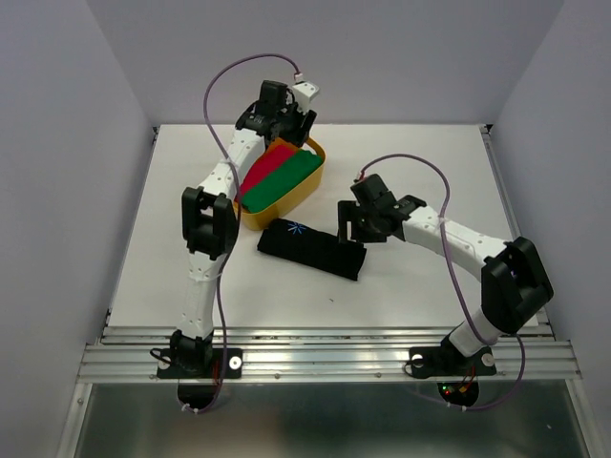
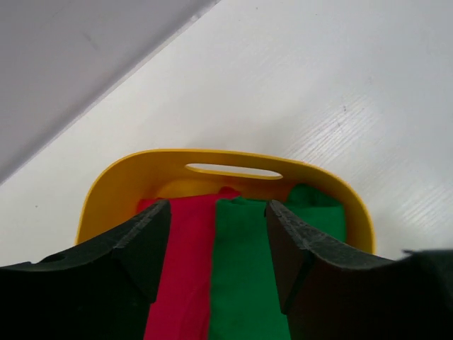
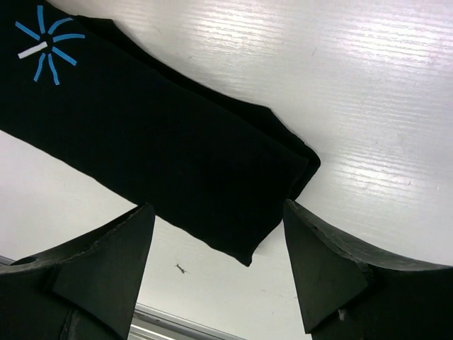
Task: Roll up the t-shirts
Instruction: Move the bin to the center of the board, then pick up the T-shirt from the center of the board.
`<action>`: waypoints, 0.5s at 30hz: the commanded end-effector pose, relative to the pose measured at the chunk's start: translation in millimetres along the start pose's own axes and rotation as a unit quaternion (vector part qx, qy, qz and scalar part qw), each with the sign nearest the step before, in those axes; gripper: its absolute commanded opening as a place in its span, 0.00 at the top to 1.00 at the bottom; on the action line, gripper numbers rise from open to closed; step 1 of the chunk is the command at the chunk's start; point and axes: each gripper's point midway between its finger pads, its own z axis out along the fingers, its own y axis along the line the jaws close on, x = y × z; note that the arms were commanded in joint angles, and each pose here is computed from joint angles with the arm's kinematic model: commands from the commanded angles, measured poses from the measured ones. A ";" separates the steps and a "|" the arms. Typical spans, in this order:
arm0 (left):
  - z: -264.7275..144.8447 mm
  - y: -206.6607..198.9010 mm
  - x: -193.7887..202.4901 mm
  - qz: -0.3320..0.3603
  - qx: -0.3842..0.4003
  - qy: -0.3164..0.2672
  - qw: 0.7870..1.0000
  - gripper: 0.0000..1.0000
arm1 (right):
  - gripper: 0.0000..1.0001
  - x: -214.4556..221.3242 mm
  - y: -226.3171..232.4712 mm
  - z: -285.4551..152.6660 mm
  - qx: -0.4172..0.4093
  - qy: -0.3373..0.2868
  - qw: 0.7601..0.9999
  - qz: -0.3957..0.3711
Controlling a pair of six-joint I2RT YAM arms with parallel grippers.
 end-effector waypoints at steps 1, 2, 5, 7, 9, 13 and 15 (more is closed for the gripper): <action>-71.2 -9.1 -96.0 -0.033 -0.014 -0.111 0.993 0.31 | 0.18 -8.8 -0.7 -17.7 0.001 -0.031 0.999 0.017; -77.1 -8.4 -97.9 -0.053 -0.022 -0.113 0.992 0.31 | 0.16 -6.4 -1.8 -17.8 0.001 -0.030 0.999 0.022; -113.4 -4.9 -104.9 -0.135 -0.058 -0.124 0.981 0.31 | 0.12 1.8 -3.8 -18.8 -0.005 -0.033 0.998 0.046; -126.0 -5.9 -98.7 -0.177 -0.070 -0.121 0.974 0.32 | 0.11 4.1 -10.1 -16.8 -0.007 -0.038 0.995 0.088; -145.0 -11.5 -84.8 -0.228 -0.084 -0.114 0.963 0.32 | 0.10 15.4 -11.8 -13.7 -0.025 -0.038 0.991 0.129; -177.9 -26.4 -56.6 -0.285 -0.090 -0.101 0.949 0.31 | 0.11 30.0 -9.9 -5.4 -0.063 -0.044 0.981 0.178; -194.5 -36.4 -36.6 -0.300 -0.091 -0.093 0.945 0.31 | 0.12 45.2 -3.8 0.8 -0.087 -0.018 0.977 0.193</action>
